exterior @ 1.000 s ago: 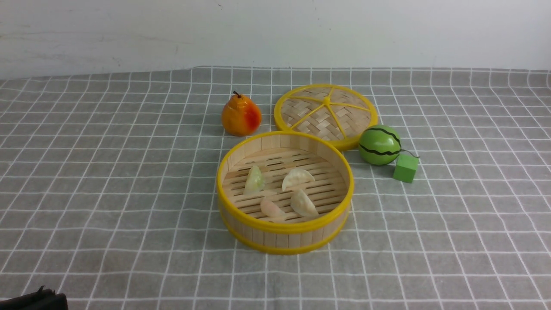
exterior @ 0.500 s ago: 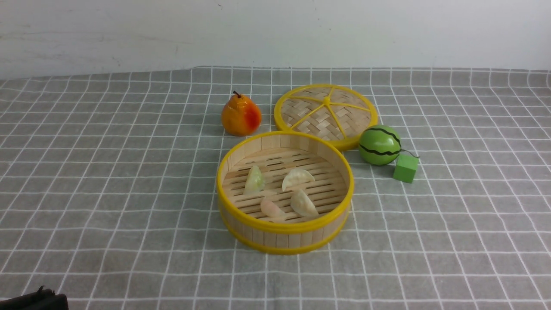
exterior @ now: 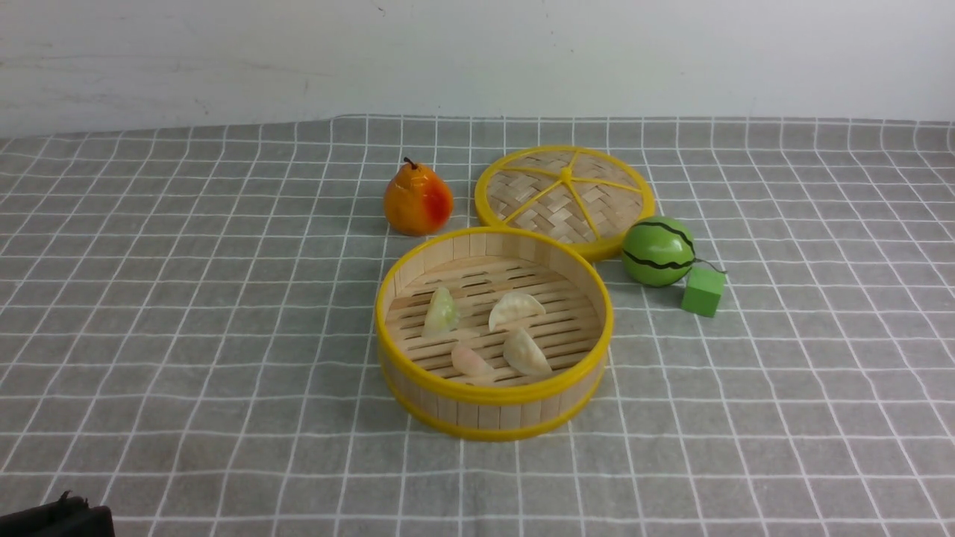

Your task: Put the dumplings into the steamer on the table with the grey tablecloth.

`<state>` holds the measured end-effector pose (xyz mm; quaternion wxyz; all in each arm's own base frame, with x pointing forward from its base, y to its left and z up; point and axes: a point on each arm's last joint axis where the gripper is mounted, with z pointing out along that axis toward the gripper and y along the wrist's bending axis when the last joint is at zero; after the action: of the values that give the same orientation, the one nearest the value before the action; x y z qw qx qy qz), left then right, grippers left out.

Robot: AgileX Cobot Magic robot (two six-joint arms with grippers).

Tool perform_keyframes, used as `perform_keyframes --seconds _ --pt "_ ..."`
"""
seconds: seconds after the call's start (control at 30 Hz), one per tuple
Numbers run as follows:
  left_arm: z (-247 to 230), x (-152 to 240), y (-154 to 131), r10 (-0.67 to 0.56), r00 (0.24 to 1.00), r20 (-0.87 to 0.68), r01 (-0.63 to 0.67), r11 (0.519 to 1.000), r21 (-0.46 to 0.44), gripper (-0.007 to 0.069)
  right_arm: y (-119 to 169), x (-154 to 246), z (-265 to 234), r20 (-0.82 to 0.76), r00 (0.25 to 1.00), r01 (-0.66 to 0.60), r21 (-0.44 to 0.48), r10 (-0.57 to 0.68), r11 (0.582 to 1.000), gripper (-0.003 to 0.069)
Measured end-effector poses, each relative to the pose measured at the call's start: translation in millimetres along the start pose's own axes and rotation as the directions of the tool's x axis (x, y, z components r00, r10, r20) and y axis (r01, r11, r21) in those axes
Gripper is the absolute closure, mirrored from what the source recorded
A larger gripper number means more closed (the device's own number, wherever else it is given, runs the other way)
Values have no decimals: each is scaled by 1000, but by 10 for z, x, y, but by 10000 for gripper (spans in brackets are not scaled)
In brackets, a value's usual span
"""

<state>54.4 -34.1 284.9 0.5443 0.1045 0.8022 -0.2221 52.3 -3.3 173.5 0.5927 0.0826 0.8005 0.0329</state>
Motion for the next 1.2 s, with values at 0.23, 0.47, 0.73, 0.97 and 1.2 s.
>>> perform_keyframes --seconds 0.23,0.47,0.73,0.97,1.2 --pt "125 158 102 -5 986 165 8 1000 -17 586 0 0 0 0 1000 0 0 0 1000 655" --pt "185 525 322 43 933 358 11 989 -149 639 0 0 0 0 1000 0 0 0 1000 646" --pt "158 805 505 51 938 342 87 923 -376 639 0 0 0 0 1000 -1 0 1 1000 636" --pt "159 971 589 -115 961 252 225 855 -468 639 0 0 0 0 1000 -1 0 1 1000 625" --pt "159 1024 603 -170 960 221 259 837 -483 639 0 0 0 0 1000 -1 0 1 1000 617"
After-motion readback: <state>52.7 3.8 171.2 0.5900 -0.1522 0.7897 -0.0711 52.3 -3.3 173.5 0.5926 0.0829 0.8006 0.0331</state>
